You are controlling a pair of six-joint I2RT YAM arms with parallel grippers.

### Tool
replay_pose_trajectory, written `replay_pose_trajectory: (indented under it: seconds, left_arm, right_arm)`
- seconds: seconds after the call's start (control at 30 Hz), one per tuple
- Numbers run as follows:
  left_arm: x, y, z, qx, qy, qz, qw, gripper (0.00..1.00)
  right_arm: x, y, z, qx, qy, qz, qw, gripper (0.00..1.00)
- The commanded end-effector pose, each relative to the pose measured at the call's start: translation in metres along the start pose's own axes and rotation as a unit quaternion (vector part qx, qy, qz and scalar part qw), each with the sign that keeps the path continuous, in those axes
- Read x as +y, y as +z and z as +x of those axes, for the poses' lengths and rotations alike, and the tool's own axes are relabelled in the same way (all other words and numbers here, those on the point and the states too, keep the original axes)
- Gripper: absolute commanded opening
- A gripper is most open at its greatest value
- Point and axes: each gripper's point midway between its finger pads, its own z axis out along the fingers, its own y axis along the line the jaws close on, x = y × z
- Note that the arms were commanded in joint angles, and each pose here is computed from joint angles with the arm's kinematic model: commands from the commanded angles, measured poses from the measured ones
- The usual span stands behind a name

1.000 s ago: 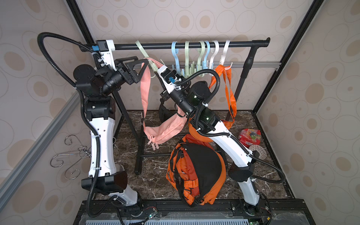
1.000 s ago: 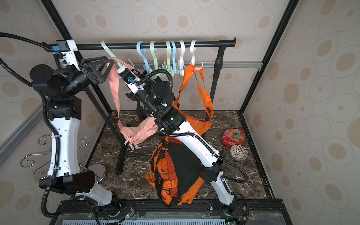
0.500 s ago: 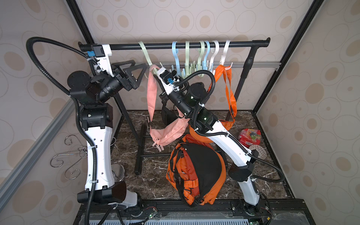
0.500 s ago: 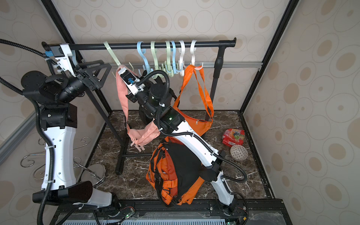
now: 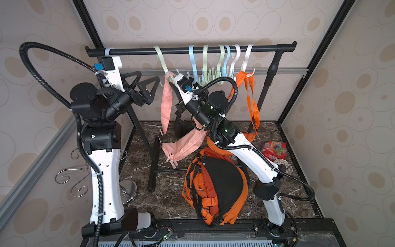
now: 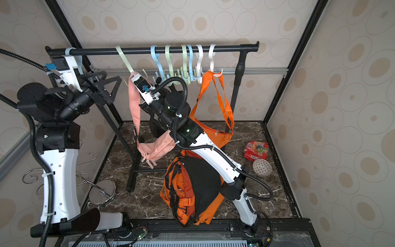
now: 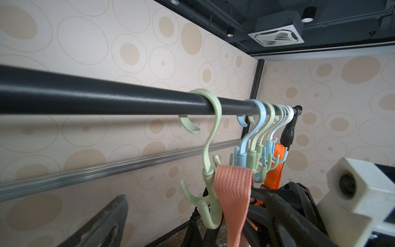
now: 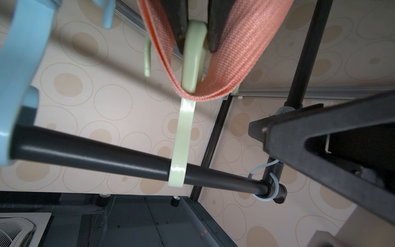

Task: Hang the bag on a hook
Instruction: Hang the bag on the hook.

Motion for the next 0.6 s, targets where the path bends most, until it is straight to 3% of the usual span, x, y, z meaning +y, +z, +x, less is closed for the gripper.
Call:
replay_pose_trajectory:
  seconds: [0.0,0.27,0.37,0.57]
  left_arm:
    - [-0.004,-0.005,0.011,0.026,0.024,-0.022,0.999,1.0]
    - [0.008,0.02,0.014,0.059,0.052,-0.053,0.996,1.0]
    - [0.005,0.028,0.018,0.07,0.048,-0.041,0.996,0.96]
    - [-0.001,0.026,0.029,0.078,0.05,-0.042,0.995,0.98]
  right_arm:
    - [-0.004,0.001,0.01,0.015,0.004,0.003,1.0,0.0]
    - [-0.001,0.0,0.012,0.016,0.013,0.002,1.0,0.0]
    - [-0.001,0.001,0.011,0.013,0.013,0.003,1.0,0.0]
    - [0.0,0.001,0.012,0.013,0.009,0.004,1.0,0.0]
